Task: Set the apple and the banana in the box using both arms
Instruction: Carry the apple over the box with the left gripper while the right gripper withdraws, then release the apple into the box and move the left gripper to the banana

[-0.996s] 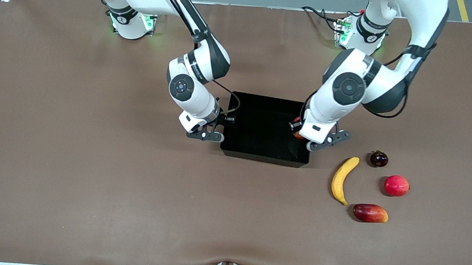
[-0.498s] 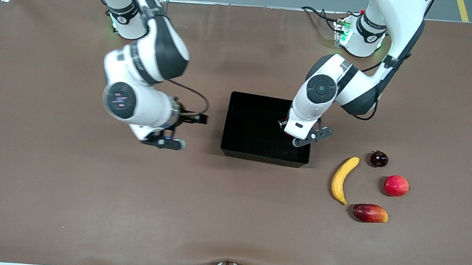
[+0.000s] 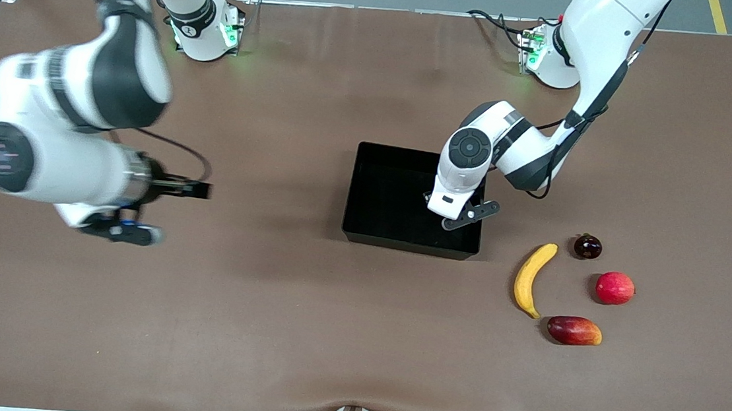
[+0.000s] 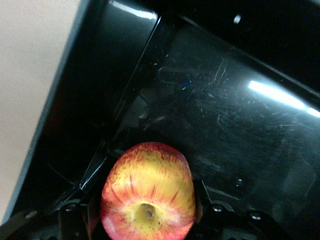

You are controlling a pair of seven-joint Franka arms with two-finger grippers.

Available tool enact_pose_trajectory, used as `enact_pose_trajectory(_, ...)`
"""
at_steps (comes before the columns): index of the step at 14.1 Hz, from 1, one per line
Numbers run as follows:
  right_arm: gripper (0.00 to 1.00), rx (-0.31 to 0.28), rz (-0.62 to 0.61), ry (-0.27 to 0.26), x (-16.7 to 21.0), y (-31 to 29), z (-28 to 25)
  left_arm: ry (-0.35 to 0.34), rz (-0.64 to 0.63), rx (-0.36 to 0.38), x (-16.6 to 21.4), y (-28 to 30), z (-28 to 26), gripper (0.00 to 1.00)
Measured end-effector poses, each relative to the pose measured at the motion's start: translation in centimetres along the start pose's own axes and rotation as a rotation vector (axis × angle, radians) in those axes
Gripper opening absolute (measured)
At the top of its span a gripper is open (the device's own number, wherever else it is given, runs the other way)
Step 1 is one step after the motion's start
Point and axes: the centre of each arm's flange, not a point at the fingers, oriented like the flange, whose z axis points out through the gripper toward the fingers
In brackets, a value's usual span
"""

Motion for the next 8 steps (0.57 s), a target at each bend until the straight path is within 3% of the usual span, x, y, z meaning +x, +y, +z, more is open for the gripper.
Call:
enact_pose_trajectory(2, 1.0, -0.016, -0.008, 0.042, -0.6, 3.6, -2.9, -0.005, 0.0, 0.002, 0.0, 0.0, 0.5, 0.74)
enact_pose_trajectory(7, 1.0, -0.03, 0.032, 0.065, -5.4, 12.4, -9.2, -0.007, -0.002, 0.002, 0.1, 0.0, 0.8, 0.75)
enact_pose_trajectory(8, 1.0, -0.018, 0.026, 0.07, -6.2, 14.4, -9.7, -0.007, -0.002, 0.001, 0.1, 0.0, 0.7, 0.82)
